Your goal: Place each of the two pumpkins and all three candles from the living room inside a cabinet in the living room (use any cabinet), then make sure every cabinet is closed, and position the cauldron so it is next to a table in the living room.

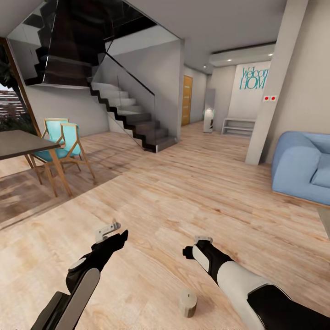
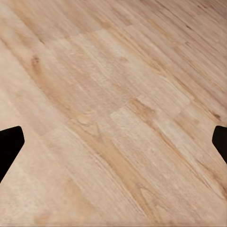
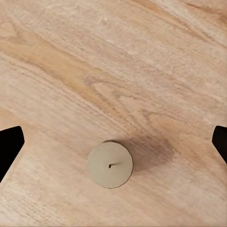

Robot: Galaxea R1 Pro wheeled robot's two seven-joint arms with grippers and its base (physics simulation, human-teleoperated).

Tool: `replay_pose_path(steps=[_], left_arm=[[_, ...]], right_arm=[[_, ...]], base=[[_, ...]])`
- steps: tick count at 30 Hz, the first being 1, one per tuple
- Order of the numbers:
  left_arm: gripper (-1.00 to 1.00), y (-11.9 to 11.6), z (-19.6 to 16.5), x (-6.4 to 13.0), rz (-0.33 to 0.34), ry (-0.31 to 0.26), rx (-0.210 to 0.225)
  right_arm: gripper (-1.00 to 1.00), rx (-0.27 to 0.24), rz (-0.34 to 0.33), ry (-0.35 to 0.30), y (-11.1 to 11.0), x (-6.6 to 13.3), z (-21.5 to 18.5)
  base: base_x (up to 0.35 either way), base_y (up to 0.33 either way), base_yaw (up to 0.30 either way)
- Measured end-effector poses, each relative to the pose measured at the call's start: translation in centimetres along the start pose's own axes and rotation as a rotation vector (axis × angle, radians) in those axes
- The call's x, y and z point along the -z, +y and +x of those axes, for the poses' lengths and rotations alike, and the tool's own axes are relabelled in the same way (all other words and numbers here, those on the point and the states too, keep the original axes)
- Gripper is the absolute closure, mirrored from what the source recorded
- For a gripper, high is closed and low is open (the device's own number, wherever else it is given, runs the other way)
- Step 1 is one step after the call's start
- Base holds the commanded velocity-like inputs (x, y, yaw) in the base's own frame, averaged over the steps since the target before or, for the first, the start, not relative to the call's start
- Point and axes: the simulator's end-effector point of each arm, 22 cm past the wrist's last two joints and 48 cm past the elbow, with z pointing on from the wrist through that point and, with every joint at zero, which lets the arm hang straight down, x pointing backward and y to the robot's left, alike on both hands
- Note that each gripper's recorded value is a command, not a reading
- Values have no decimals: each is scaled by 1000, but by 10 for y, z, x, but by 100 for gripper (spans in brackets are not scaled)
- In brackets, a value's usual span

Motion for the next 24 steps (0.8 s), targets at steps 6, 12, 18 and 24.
replay_pose_path(steps=[6,12,18,24], left_arm=[[-100,5,13,-3,-3,-1,2],[-100,11,25,-6,-4,-1,2],[-100,18,37,-10,-10,5,2],[-100,22,47,-18,-21,27,3]], right_arm=[[-100,1,0,-1,0,-9,10],[-100,0,-1,-2,-1,-19,20],[-100,1,0,6,-1,-29,30],[-100,0,1,31,-2,-39,41]], base=[[0,0,0],[0,0,0],[0,0,0],[0,0,0]])
